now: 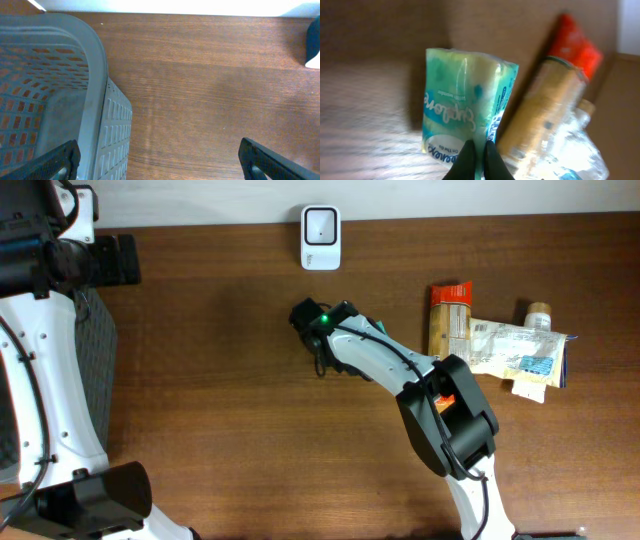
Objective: Scan the item barcode
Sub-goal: 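Lift the teal packet and hold it over the scanner window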
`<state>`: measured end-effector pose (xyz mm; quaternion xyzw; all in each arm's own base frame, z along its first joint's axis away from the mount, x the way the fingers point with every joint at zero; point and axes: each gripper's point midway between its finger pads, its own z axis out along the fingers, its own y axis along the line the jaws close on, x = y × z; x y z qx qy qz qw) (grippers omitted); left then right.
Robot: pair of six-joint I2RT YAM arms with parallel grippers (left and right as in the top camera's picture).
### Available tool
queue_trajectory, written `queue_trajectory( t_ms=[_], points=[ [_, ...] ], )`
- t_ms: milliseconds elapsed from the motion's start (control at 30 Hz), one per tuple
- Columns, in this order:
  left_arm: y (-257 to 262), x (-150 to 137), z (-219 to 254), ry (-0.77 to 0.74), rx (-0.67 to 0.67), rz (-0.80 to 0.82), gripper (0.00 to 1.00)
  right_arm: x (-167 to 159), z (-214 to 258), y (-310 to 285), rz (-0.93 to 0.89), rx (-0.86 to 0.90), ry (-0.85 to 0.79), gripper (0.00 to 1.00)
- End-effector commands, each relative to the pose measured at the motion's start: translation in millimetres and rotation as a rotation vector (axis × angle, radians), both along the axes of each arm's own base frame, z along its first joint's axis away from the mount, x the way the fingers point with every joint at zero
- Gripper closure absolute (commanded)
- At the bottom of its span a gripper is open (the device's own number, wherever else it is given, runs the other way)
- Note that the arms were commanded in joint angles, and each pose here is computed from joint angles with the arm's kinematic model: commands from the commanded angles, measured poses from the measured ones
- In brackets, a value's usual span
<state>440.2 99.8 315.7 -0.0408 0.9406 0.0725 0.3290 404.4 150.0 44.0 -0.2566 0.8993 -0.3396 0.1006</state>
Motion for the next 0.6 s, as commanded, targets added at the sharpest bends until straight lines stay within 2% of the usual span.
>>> queue_trajectory(
  t_ms=[0, 33, 133, 200, 233, 367, 400, 433, 567],
  points=[
    [3, -4, 13, -0.029, 0.014, -0.003, 0.01, -14, -18, 14, 0.062, 0.064, 0.125, 0.95],
    [3, -4, 13, -0.029, 0.014, -0.003, 0.01, -15, -19, 15, 0.063, 0.068, 0.133, 0.95],
    [3, -4, 13, -0.029, 0.014, -0.003, 0.01, -30, -19, 22, 0.089, 0.056, 0.187, 0.83],
    [3, -4, 13, -0.029, 0.014, -0.003, 0.01, -37, -16, 32, 0.113, 0.057, 0.199, 0.82],
    [3, -4, 13, -0.029, 0.014, -0.003, 0.01, -38, -3, 49, 0.120, 0.089, 0.167, 0.77],
    [3, -4, 13, -0.029, 0.014, -0.003, 0.01, -39, 37, 113, 0.212, 0.420, 0.245, 0.68],
    [3, -4, 13, -0.029, 0.014, -0.002, 0.01, -31, 50, 113, 0.199, 0.457, 0.231, 0.66],
    [3, -4, 13, -0.029, 0.014, -0.003, 0.01, -20, 62, 104, 0.153, 0.508, 0.215, 0.58],
    [3, -4, 13, -0.029, 0.014, -0.003, 0.01, 1, 62, 67, 0.013, 0.764, 0.314, 0.51]
  ],
)
